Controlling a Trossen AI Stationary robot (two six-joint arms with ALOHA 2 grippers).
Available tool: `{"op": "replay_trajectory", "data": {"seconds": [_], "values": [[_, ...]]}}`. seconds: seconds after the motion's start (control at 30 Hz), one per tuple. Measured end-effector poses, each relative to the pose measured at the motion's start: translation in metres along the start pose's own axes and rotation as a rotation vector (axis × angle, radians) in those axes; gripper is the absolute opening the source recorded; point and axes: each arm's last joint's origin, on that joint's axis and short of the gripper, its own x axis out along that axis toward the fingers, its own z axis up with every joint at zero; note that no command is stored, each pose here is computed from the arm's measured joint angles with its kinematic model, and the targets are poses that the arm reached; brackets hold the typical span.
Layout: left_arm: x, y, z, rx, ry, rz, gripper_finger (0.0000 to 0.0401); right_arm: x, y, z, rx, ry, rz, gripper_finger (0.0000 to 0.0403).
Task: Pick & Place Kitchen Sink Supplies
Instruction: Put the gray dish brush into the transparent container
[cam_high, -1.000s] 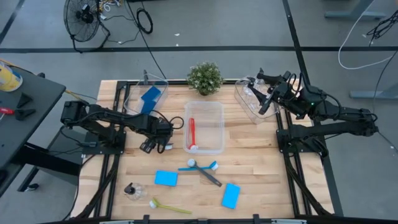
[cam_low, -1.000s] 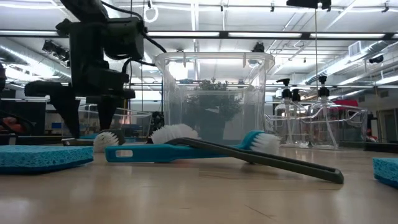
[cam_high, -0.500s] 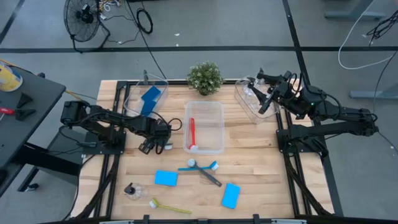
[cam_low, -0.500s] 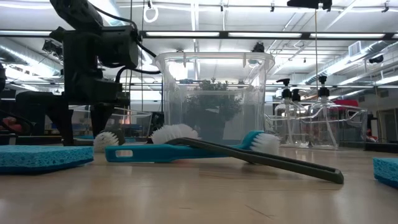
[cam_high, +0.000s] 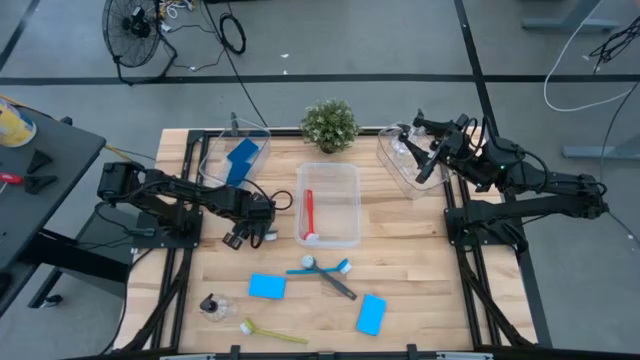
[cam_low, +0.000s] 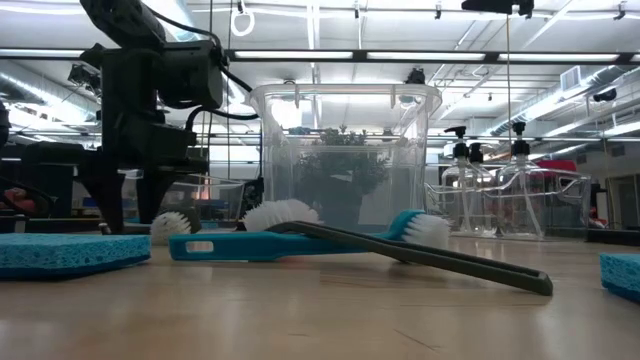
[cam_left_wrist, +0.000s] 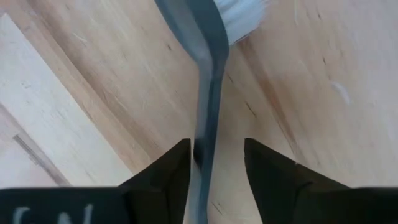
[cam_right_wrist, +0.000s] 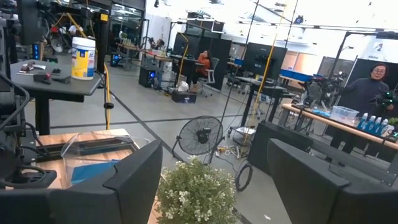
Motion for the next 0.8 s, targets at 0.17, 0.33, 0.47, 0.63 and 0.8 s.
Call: {"op": "replay_trajectory", "data": {"seconds": [0.17,0.33,0.47,0.63,0.8], "values": [[0.0000,0.0000,0.0000,0.000,0.000,0.000,0.0124,0.0000,0.0000,0.0000,0.000,0.000,0.000,0.0292],[0.0000,0.0000,0.0000,0.000,0.000,0.000,0.0095,0.0000,0.0000,0.0000,0.000,0.000,0.000,0.0292],[0.0000,0.0000,0.0000,0.000,0.000,0.000,0.0074,0.0000,0.0000,0.0000,0.000,0.000,0.000,0.0292],[-0.0002,0.0002,0.0002,-0.004,0.001,0.002,0.0048,0.0000,0.0000,0.0000,0.000,0.000,0.000,0.0292],[-0.0006,0.0005,0.0004,-0.027,-0.002,0.006,0.0032,0.0000,0.0000,0.0000,0.000,0.000,0.000,0.0292]]}}
